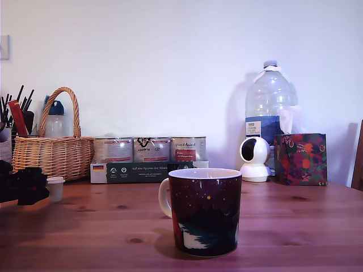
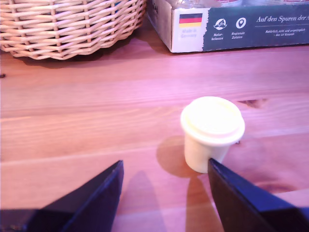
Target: Pick up the coffee capsules from the table one by one and drop them inside the nearest coffee cup
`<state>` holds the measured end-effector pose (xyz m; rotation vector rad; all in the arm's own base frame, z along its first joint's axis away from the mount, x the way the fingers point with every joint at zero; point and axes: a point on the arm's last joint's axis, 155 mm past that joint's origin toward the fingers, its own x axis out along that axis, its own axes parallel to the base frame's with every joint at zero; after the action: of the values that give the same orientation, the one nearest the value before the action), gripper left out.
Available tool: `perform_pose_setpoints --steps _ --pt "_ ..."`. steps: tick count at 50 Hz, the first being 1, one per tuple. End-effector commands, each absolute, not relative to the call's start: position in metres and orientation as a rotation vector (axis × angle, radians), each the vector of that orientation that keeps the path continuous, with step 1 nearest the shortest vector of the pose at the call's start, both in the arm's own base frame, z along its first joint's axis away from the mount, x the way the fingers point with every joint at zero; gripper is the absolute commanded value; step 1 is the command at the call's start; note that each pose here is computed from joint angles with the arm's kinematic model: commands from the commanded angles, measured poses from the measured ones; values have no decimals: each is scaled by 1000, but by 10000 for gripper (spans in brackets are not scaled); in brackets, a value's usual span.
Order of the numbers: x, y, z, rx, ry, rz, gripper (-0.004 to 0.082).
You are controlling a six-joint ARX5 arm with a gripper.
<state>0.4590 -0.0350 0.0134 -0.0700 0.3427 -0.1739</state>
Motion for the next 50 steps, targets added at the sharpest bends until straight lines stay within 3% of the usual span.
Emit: perform_pose_setpoints --steps 1,28,50 --pt "461 -36 27 -76 319 -182 467" --pt "454 -76 36 -78 315 -322 467" --pt "463 -71 30 -79 350 -276 468"
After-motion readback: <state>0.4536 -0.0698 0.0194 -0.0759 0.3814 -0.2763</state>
